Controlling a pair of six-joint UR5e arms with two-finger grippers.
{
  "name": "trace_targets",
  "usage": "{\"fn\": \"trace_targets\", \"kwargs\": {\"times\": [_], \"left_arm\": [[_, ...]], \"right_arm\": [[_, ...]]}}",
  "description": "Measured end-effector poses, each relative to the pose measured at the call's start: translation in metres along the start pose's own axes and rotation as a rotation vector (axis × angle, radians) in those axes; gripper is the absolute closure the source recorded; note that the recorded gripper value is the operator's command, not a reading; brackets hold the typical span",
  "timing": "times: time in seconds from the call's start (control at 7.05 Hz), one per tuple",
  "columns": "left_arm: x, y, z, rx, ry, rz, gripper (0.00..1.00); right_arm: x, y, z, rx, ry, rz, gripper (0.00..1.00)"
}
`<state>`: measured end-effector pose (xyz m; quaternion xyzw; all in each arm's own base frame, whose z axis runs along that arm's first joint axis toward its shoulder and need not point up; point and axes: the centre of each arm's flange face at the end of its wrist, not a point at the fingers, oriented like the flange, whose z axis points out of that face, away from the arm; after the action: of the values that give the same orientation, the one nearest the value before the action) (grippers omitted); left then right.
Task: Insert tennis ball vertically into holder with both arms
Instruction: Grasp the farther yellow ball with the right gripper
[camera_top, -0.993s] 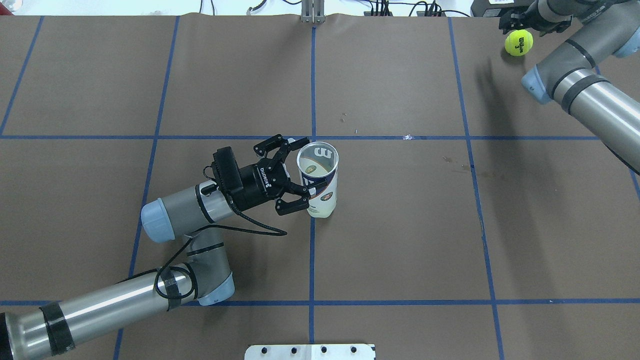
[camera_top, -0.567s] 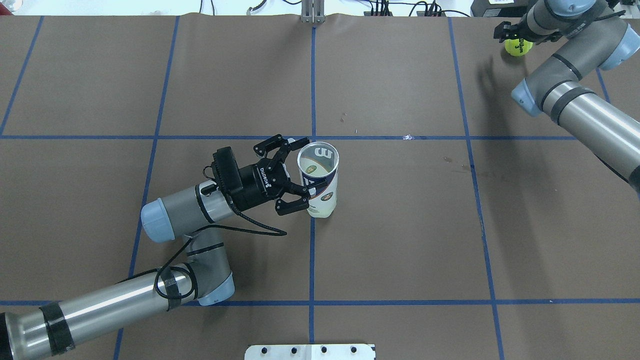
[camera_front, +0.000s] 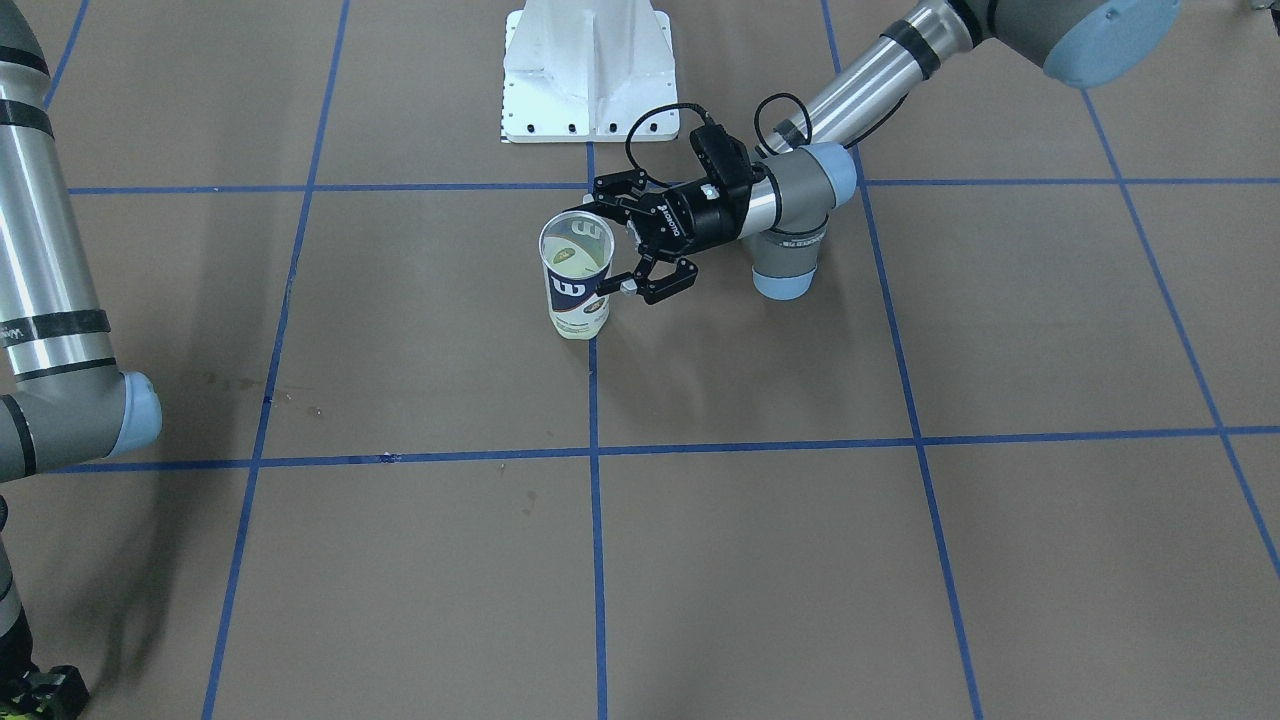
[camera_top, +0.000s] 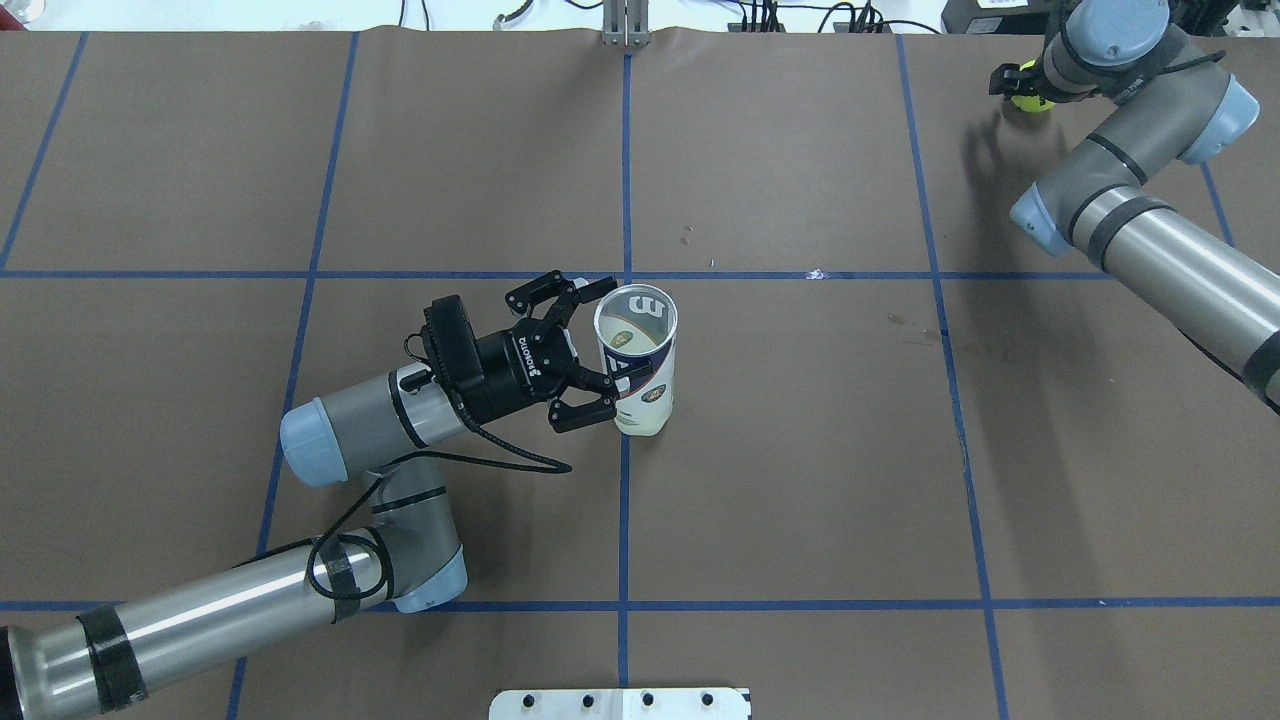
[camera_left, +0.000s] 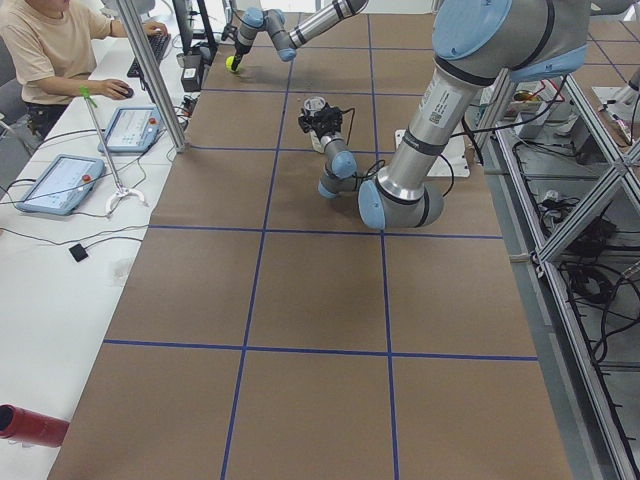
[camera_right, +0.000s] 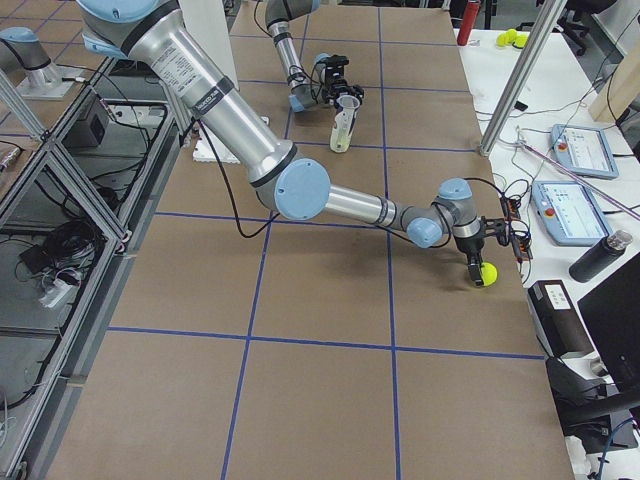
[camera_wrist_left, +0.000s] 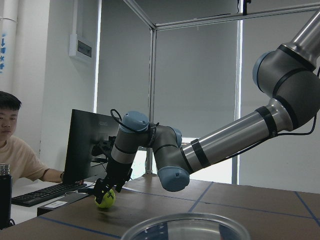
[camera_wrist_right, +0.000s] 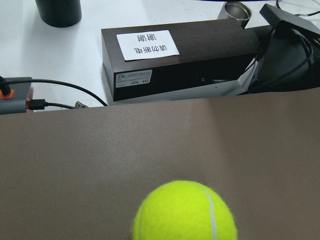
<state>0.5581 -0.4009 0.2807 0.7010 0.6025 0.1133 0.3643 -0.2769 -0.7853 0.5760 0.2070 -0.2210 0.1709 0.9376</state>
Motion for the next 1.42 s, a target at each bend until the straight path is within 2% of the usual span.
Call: {"fn": "trace_targets", "kwargs": {"times": [0.43, 0.71, 0.99, 1.42], "left_arm": [[0.001, -0.002, 0.000, 0.005, 0.002, -0.001, 0.02], [0.001, -0.003, 0.001, 0.005, 0.001, -0.001, 0.02], [0.002, -0.002, 0.001, 0.005, 0.002, -0.001, 0.02], [0.003, -0.001, 0.001, 0.003, 0.004, -0.003, 0.02]], "right_arm": [[-0.001, -0.006, -0.005, 0.016, -0.004, -0.004, 1.00], [0.013, -0.024, -0.028, 0.049, -0.047, -0.001, 1.00], [0.025, -0.034, -0.076, 0.055, -0.147, 0.008, 1.00], [0.005, -0.030, -0.165, -0.001, -0.280, 0.024, 1.00]]}}
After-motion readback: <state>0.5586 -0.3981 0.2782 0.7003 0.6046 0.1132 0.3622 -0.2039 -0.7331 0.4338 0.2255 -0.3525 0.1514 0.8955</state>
